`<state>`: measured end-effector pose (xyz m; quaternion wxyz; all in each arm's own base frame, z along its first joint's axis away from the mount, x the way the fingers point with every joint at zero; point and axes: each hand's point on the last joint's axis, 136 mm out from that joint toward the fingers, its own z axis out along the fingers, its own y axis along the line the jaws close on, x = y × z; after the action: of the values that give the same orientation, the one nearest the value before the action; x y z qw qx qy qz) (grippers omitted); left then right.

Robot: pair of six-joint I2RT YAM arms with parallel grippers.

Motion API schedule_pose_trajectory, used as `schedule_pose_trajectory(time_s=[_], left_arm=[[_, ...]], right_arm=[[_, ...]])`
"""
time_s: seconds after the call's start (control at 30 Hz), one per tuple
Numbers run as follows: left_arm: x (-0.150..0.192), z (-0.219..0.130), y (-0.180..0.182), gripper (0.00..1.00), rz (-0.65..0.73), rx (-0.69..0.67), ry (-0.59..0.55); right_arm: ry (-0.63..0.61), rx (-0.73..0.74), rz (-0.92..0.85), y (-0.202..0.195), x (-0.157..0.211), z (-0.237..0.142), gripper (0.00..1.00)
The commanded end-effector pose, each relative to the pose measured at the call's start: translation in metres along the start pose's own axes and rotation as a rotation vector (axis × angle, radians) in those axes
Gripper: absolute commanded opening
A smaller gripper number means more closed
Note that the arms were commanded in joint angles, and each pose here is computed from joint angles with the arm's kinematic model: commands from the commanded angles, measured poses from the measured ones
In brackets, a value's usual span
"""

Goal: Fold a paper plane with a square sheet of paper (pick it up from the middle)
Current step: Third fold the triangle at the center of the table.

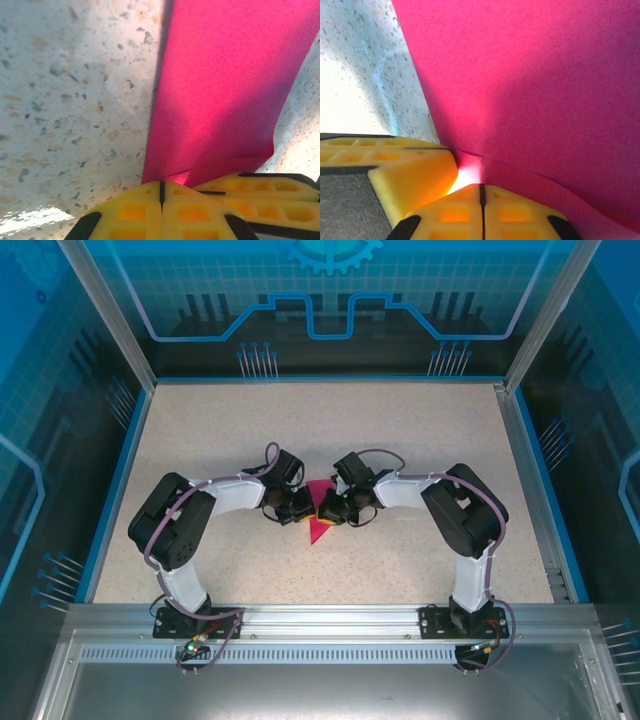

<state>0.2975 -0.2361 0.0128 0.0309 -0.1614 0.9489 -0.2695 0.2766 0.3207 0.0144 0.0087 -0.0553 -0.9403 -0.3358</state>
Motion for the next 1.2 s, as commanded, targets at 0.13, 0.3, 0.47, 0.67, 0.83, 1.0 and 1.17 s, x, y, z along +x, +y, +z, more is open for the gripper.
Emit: schedule_pose_trajectory(time_s=[0.13, 0.3, 0.47, 0.67, 0.83, 1.0, 1.17], left_arm=[[0.003, 0.012, 0.033, 0.04, -0.008, -0.132, 0.013], [0.006, 0.012, 0.036, 0.04, -0.011, -0.14, 0.019], [0.007, 0.013, 0.037, 0.04, -0.011, -0.147, 0.021], [0.007, 0.013, 0.041, 0.04, -0.006, -0.163, 0.023], [0.008, 0.013, 0.043, 0.04, -0.006, -0.173, 0.026], [0.009, 0.014, 0.045, 0.04, -0.004, -0.177, 0.03], [0.01, 0.014, 0.045, 0.04, -0.002, -0.177, 0.032]], right_arm=[[-0.051, -0.092, -0.095, 0.02, -0.002, -0.023, 0.08], [-0.049, -0.078, -0.097, 0.013, 0.0, -0.023, 0.08], [-0.039, -0.051, -0.074, -0.003, 0.003, -0.015, 0.08], [-0.042, -0.013, -0.036, -0.025, 0.001, -0.007, 0.07], [-0.059, 0.007, -0.043, -0.027, -0.002, -0.011, 0.07], [-0.107, -0.056, -0.071, -0.008, -0.012, -0.027, 0.07], [-0.108, -0.039, -0.022, -0.027, -0.017, -0.021, 0.07]])
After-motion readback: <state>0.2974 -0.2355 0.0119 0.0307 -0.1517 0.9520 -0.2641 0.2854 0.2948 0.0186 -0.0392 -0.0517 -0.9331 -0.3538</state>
